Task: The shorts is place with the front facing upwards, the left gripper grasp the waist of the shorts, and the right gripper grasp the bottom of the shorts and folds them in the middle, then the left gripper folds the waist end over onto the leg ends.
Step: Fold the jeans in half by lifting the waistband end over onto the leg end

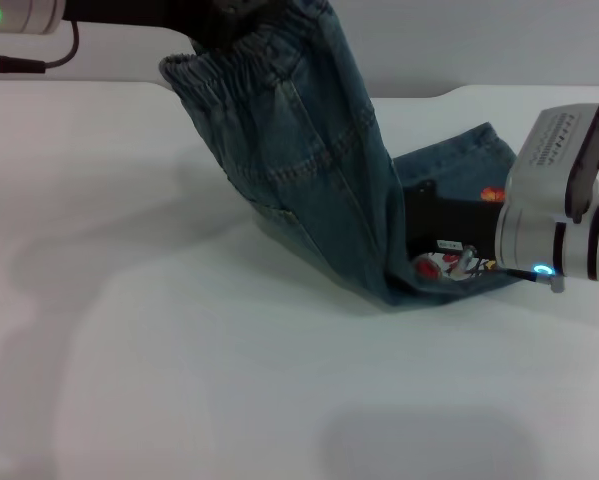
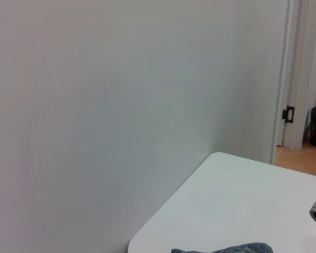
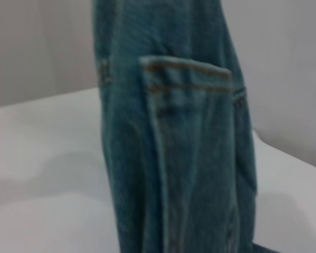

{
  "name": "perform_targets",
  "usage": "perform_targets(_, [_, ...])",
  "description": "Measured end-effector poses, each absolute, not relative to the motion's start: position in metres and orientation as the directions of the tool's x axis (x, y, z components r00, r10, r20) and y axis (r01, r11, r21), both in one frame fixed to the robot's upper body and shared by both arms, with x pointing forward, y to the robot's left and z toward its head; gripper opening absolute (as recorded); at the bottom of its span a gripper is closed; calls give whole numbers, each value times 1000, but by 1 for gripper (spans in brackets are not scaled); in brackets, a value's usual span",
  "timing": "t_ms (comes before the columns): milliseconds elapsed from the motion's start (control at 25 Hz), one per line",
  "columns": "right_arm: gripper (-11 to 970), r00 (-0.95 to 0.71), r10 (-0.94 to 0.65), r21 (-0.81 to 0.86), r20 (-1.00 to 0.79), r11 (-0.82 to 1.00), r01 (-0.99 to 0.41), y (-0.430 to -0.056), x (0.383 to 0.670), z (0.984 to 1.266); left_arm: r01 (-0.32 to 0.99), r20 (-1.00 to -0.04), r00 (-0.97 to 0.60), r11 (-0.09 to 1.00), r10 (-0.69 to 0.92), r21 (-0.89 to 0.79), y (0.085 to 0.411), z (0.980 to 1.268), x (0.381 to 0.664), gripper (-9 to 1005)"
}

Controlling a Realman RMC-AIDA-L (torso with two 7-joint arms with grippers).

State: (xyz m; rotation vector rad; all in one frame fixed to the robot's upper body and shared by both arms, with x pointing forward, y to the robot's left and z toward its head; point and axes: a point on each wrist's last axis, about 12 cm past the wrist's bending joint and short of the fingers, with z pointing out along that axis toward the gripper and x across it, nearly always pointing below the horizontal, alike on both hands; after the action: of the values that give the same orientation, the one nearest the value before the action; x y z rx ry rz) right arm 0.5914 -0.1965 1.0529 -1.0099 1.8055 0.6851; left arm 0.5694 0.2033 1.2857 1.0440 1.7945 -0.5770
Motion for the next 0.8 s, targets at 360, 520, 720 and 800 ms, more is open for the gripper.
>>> perform_targets(360, [336,-218,-322,59,-921,439,-896,-176,598,1068,860,-890,-183,507,417,61,199,1283,568,100])
perform_targets(520, [336,-229,-316,87,-921,406,-910,-165,598,1072,859,-889,-186,508,417,59,200,1282,567,103])
perform_targets(720, [336,-243,-316,117,-917,369,-922,-156,598,1077,859,-890,-184,508,418,61,200,1282,566,107])
perform_targets(800, [336,-241,-312,123,-919,354,-927,-153,598,1079,860,-890,-182,506,418,62,199,1282,566,108])
